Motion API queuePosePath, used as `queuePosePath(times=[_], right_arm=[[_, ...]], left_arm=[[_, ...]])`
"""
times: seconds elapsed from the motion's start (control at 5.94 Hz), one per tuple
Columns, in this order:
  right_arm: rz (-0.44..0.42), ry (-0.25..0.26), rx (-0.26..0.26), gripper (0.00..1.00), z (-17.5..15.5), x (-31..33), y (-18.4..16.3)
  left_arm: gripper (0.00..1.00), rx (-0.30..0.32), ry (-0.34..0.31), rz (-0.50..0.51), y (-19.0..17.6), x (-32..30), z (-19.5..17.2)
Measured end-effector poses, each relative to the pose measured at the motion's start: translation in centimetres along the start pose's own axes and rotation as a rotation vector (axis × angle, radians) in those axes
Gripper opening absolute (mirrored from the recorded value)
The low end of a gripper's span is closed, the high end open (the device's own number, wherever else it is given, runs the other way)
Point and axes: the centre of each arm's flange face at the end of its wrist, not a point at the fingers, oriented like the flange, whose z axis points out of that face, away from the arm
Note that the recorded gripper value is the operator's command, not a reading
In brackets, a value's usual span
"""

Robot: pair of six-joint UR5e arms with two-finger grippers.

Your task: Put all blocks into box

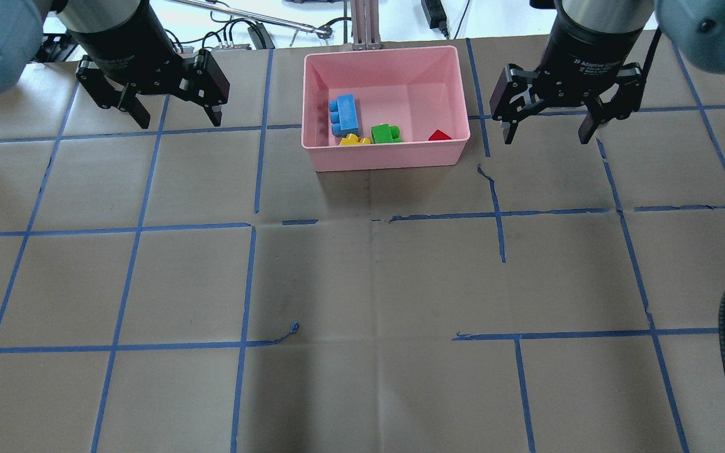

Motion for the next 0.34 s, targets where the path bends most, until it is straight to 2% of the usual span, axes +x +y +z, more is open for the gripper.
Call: queuePosePath(times=[0.34], right_arm=[[0.001,-0.003,0.001,0.99,0.05,-0.04,-0.12]], left_arm=[[1.0,0.0,0.001,0.0,0.01,0.03,-0.01]])
